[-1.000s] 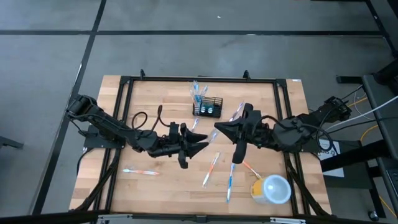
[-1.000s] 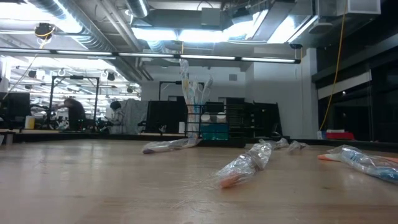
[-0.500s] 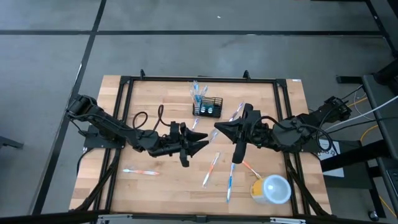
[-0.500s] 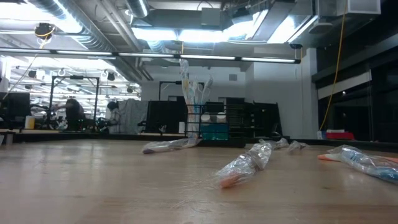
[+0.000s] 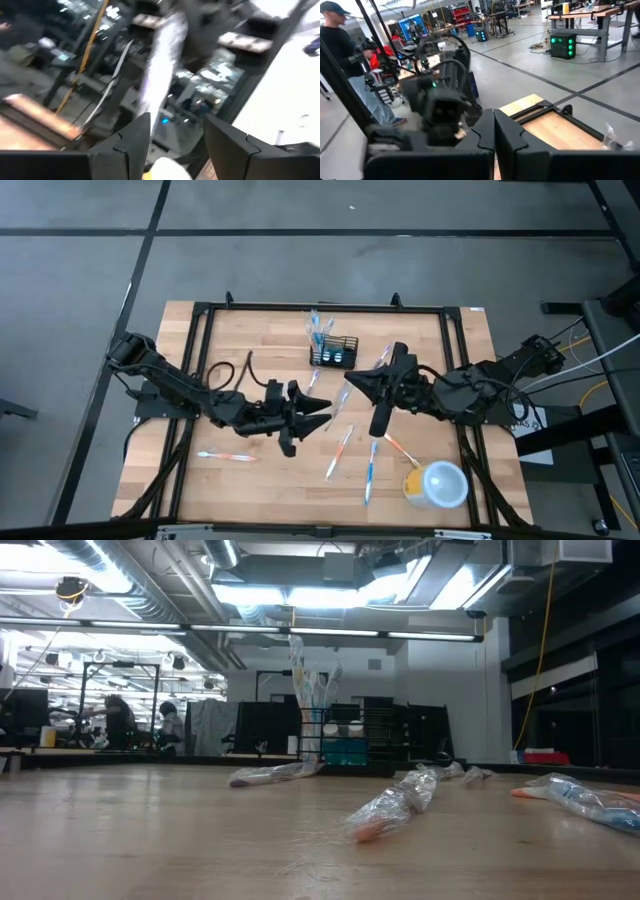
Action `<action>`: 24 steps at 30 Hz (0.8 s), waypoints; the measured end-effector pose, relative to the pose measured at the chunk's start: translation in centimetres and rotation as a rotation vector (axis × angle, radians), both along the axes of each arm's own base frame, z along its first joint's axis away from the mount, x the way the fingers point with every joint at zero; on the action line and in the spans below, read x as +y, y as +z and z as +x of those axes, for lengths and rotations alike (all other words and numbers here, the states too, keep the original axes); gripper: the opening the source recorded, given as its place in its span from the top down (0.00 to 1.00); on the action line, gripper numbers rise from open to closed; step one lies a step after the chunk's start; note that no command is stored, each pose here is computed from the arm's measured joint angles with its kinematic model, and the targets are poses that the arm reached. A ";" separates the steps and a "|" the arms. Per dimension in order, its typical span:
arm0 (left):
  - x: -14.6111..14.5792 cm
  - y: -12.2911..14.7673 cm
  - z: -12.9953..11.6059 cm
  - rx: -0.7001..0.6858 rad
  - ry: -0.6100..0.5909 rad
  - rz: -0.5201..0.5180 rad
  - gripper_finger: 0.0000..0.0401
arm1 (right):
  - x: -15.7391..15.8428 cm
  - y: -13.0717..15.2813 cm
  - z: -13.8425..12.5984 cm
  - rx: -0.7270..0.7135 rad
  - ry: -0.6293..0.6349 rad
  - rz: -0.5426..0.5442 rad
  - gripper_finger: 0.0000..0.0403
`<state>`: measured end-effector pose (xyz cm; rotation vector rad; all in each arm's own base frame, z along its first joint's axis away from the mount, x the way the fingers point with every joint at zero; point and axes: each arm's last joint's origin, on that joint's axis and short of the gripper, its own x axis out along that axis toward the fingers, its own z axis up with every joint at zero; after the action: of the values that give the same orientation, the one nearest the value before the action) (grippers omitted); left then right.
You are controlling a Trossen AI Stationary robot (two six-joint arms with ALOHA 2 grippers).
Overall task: Pick & Place toothbrushing station
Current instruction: Put the violet toothbrush into the right section of the mesh organizer
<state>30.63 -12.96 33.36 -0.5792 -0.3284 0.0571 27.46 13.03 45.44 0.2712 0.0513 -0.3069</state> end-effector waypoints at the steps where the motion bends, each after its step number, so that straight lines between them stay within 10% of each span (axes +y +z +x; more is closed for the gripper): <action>1: -0.2 0.2 -0.1 -0.024 -0.013 0.007 0.56 | -0.1 -0.1 0.0 0.006 -0.003 -0.003 1.00; 24: -1.3 4.8 -5.0 -0.163 0.110 0.119 0.56 | -5.2 -2.5 1.2 0.273 -0.142 -0.113 1.00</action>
<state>25.64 -14.24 38.15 -0.4481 -0.5188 0.0956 28.69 7.87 42.93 0.1192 0.2837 -0.4849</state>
